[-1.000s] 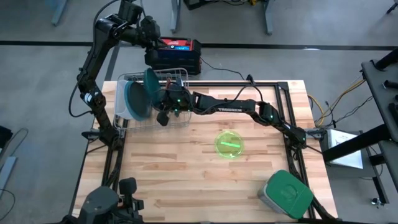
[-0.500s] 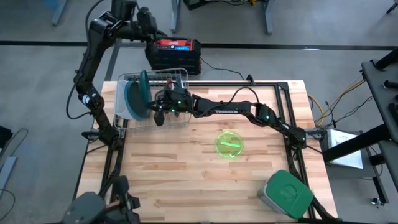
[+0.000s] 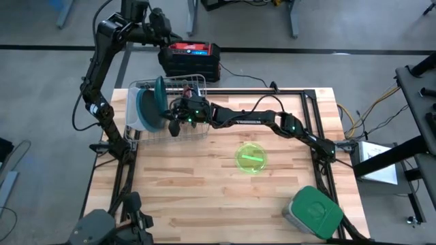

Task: Sort dishes
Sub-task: Put the green plate into the dish rack

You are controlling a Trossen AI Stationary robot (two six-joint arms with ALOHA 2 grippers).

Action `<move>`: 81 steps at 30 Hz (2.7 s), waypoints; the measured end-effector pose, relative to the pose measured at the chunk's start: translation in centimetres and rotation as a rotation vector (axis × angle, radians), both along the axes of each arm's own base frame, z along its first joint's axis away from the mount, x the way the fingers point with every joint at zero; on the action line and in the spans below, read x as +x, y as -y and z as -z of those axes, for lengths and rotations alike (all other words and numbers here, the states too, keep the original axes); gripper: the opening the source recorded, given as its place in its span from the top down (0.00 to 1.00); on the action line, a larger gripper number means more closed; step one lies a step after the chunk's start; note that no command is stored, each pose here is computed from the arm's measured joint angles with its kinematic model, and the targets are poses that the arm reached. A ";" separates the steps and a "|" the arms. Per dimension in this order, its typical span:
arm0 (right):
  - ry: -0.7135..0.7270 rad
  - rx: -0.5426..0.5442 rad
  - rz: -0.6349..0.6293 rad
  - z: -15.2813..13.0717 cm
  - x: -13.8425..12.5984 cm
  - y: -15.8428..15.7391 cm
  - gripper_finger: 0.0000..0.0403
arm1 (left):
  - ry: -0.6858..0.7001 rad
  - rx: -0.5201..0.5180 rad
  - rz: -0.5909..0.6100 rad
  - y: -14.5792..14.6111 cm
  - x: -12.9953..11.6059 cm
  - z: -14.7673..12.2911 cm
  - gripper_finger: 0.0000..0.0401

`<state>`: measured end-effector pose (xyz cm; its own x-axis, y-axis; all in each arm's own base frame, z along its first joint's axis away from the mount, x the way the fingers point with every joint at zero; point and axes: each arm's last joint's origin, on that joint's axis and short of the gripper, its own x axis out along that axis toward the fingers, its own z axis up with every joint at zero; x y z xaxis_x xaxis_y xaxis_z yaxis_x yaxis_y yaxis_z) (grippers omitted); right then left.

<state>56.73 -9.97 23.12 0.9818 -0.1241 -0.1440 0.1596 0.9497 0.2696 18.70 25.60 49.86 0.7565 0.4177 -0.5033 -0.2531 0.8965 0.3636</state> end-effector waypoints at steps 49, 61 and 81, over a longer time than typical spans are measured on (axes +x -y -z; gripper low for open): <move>-0.426 -0.162 0.115 -4.2 -2.4 -1.6 0.32 | -0.039 -0.077 -0.010 0.2 -0.2 0.8 1.00; -0.506 -0.259 0.017 -3.7 -2.4 -4.6 0.33 | -0.056 -0.103 -0.010 -0.2 0.1 1.4 1.00; -0.636 -0.239 -0.031 -4.2 -3.9 -6.7 0.26 | -0.068 -0.134 -0.016 -0.7 0.4 2.0 1.00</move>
